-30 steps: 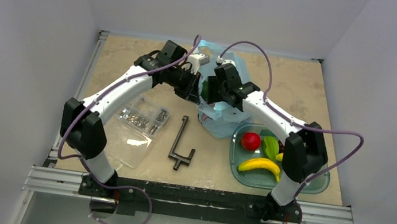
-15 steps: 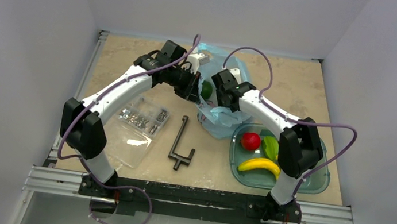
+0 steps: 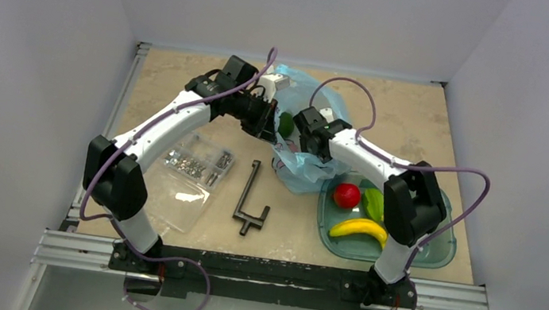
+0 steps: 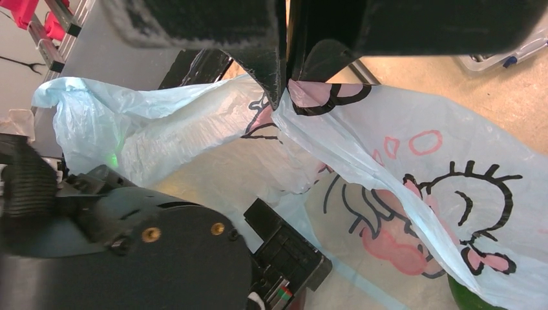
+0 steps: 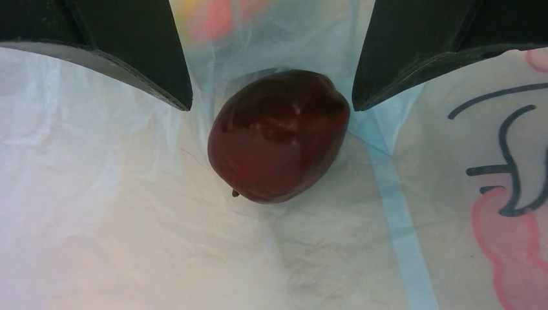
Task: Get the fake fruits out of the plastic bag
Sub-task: Take out the fake fruit from the plastic bag.
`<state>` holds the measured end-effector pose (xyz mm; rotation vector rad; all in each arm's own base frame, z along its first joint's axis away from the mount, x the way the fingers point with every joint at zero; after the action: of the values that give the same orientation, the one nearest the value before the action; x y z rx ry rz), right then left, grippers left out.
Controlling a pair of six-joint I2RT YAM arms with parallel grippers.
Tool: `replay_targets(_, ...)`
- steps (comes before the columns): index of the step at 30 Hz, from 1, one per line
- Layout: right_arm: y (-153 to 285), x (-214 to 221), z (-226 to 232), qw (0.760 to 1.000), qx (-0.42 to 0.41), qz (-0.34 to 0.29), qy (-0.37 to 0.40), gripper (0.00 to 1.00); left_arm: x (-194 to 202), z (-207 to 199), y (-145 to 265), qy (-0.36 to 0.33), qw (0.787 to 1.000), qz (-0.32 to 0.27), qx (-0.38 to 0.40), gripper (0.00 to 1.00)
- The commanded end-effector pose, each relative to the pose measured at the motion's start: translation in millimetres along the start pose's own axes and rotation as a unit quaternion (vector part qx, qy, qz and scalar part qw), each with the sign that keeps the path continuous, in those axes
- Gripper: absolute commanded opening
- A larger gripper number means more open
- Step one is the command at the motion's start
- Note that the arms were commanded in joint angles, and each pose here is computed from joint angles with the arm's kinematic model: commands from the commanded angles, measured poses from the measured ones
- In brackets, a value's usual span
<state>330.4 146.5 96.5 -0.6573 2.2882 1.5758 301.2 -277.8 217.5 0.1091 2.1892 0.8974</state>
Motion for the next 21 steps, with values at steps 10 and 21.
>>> replay_targets(10,-28,-2,40,0.998,-0.058,0.008,0.005,0.85,-12,-6,7,-0.009,1.000,-0.023,0.011,0.00)
replay_targets(21,21,-63,54,0.983,-0.155,-0.092,-0.033,0.48,-11,-3,4,-0.005,1.000,-0.018,0.010,0.00)
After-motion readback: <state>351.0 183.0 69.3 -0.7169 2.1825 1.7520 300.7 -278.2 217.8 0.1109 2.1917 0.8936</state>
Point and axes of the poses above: each gripper's point midway between its finger pads, its own y axis back along the fingers, its own z axis along the line the jaws close on, x = y × z, the point moved 1 cm from there along y, back along the fingers, and after that the axes turned 4 degrees about -y, right-handed, at the moved point
